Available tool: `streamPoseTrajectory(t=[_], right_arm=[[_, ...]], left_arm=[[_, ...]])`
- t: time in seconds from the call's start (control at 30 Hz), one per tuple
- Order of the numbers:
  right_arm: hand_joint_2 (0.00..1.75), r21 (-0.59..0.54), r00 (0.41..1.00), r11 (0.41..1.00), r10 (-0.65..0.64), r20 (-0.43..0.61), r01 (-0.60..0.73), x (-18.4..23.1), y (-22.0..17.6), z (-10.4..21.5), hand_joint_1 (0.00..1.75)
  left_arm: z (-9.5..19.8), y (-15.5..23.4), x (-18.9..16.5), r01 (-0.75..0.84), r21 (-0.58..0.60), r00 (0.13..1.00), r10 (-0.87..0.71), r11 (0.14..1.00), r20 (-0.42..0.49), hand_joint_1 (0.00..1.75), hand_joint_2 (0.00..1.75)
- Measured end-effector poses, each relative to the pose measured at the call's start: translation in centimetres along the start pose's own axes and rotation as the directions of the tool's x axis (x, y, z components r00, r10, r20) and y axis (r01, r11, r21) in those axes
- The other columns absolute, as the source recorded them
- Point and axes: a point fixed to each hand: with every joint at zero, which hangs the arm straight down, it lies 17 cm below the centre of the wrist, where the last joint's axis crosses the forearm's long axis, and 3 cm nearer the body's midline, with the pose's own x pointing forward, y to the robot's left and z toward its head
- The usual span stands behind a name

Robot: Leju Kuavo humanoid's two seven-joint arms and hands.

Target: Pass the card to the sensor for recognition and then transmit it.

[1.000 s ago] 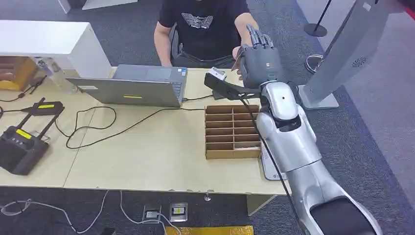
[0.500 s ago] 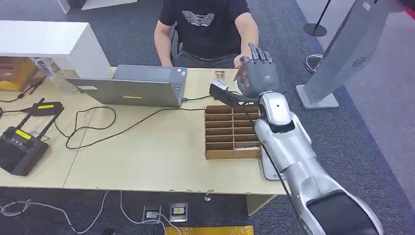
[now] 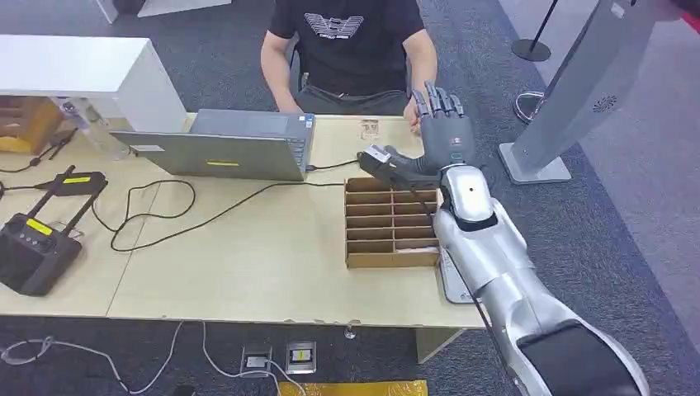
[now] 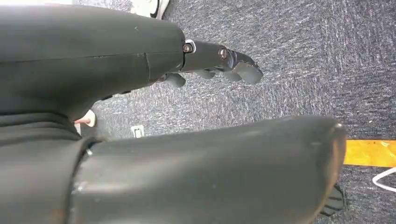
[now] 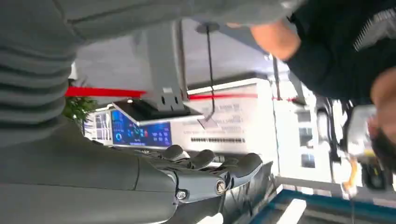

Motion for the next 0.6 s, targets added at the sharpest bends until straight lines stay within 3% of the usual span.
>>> streamPoseTrajectory(t=[0.13,0.37,0.5,0.6], right_arm=[[0.00,-0.126,1.000,0.992,0.013,0.004,-0.013,-1.4,-2.2,-0.1,0.00],[0.00,-0.105,0.990,0.993,0.033,-0.136,-0.048,-13.4,-1.5,2.1,0.00],[0.00,-0.108,0.950,0.993,-0.072,-0.304,0.040,-23.8,-0.7,6.2,0.00],[0.00,-0.093,0.865,0.992,-0.119,-0.487,0.084,-34.1,0.5,12.5,0.00]], left_arm=[[0.0,0.0,-0.1,0.006,0.001,1.000,-0.006,1.000,-0.001,0.00,0.00],[0.1,0.1,-1.0,0.012,-0.010,1.000,-0.013,1.000,-0.010,0.00,0.00],[0.1,0.6,-1.2,0.007,-0.002,1.000,-0.007,1.000,-0.014,0.00,0.00],[0.1,0.4,-1.7,0.001,-0.002,1.000,-0.001,1.000,-0.022,0.00,0.00]])
